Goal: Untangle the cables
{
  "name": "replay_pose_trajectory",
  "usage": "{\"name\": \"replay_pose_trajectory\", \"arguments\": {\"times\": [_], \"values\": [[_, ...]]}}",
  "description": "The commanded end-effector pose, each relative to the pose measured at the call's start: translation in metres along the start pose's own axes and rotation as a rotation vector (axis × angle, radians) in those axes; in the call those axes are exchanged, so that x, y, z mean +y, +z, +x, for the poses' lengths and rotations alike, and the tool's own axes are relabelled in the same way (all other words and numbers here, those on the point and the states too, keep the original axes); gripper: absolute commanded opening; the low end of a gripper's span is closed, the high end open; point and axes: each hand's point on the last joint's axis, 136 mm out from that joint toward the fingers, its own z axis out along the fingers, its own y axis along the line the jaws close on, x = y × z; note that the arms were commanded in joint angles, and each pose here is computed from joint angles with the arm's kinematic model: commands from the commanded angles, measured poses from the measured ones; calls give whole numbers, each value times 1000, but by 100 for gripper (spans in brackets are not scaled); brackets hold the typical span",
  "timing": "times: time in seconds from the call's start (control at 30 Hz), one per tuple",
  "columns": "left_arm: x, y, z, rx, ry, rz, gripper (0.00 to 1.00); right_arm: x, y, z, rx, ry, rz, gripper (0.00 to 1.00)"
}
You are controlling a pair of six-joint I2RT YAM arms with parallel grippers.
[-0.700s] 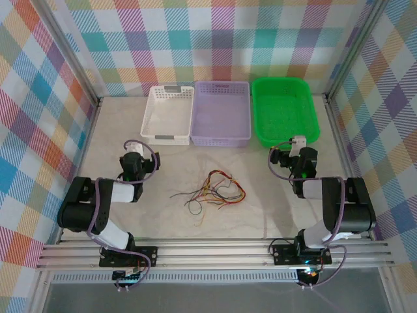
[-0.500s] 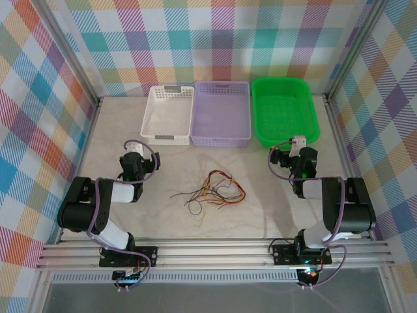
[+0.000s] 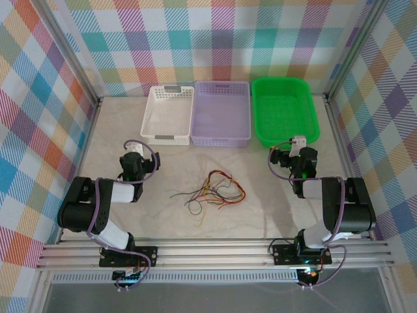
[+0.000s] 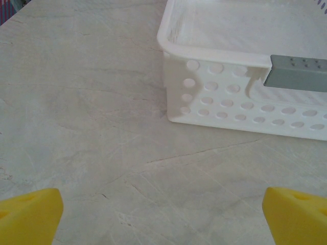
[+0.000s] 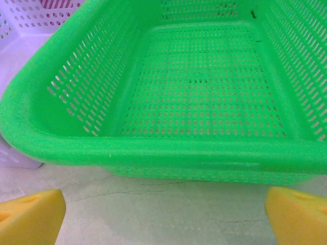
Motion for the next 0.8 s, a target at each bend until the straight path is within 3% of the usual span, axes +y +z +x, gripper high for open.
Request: {"name": "replay_pose_trajectory", "arguments": {"times": [0.0,0.23,0.47,0.77], "values": [[2,0,-8,-33,-19,-3,100,2,1,2,5,-12,-12,100],[2,0,-8,-33,-20,-3,100,1,-1,-3,-6,-8,-3,100],[2,1,-8,-32,-19,-2,100,3,-44,-51,-50,-21,32,100],[2,0,-9,-34,-20,-2,100,42,-93,-83,-105,86,-159,100]]}}
